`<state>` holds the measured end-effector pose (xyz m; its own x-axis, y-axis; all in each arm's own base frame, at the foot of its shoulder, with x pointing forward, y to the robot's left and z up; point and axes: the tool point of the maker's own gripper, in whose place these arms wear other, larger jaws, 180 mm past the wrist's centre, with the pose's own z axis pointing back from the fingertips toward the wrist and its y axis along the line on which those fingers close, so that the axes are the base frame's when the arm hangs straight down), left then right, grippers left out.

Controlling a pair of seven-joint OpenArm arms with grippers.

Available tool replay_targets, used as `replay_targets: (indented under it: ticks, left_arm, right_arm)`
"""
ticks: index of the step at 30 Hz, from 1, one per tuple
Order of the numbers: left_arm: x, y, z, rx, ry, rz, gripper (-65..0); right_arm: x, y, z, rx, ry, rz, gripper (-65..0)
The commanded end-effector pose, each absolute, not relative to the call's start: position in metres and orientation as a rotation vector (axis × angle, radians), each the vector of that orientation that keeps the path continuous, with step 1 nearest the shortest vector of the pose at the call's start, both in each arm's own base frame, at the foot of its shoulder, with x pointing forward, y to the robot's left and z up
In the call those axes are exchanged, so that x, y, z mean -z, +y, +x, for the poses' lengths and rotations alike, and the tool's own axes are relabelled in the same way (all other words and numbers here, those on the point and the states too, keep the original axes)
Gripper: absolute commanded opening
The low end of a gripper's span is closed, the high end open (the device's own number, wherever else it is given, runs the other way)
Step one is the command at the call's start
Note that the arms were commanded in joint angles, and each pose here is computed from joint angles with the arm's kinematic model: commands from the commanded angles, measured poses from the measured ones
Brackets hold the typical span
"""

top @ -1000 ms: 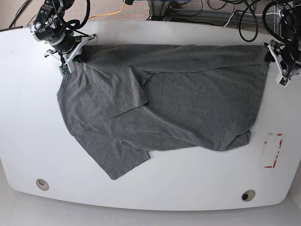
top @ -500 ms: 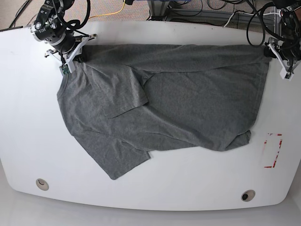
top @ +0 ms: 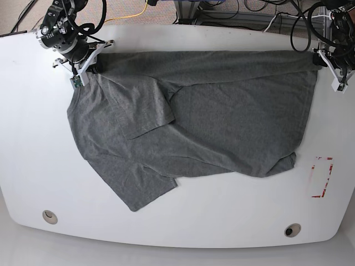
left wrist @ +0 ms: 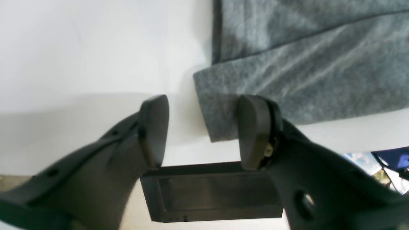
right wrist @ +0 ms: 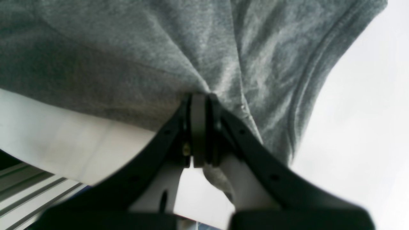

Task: Layout the t-shirt on the table in an organized manner, then fold the t-shirt properly
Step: 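Hold the shirt edge taut with both grippers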

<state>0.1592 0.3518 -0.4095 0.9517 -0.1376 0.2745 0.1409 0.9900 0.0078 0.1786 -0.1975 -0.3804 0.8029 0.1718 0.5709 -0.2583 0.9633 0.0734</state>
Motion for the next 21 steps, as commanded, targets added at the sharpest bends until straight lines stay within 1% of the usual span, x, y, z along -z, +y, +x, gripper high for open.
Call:
replay_targets:
  ticks: [1, 2, 3, 6, 10, 19, 21]
  left_arm:
    - [0.402, 0.353, 0.167, 0.168, -0.301, 0.002, -44.2]
    - [0.402, 0.353, 0.168, 0.171, -0.301, 0.001, -47.1]
    - [0.402, 0.352, 0.168, 0.172, -0.301, 0.000, -51.9]
    - [0.402, 0.352, 0.168, 0.172, -0.301, 0.000, -62.1]
    - [0.400, 0.352, 0.170, 0.178, -0.308, 0.005, -62.9]
    - [0.369, 0.345, 0.189, 0.257, -0.396, 0.068, -63.1]
    - [0.366, 0.343, 0.188, 0.270, -0.397, 0.076, -63.1]
  right_arm:
    - [0.372, -0.199, 0.185, -0.240, -0.632, 0.146, -65.0]
    - [0.372, -0.199, 0.185, -0.240, -0.632, 0.146, -65.0]
    - [0.372, -0.199, 0.185, -0.240, -0.632, 0.146, -65.0]
    - [0.372, -0.199, 0.185, -0.240, -0.632, 0.146, -65.0]
    - [0.372, -0.199, 0.185, -0.240, -0.632, 0.146, -65.0]
    - [0.372, -0.199, 0.185, -0.240, -0.632, 0.146, -65.0]
    - [0.372, -0.199, 0.185, -0.240, -0.632, 0.146, -65.0]
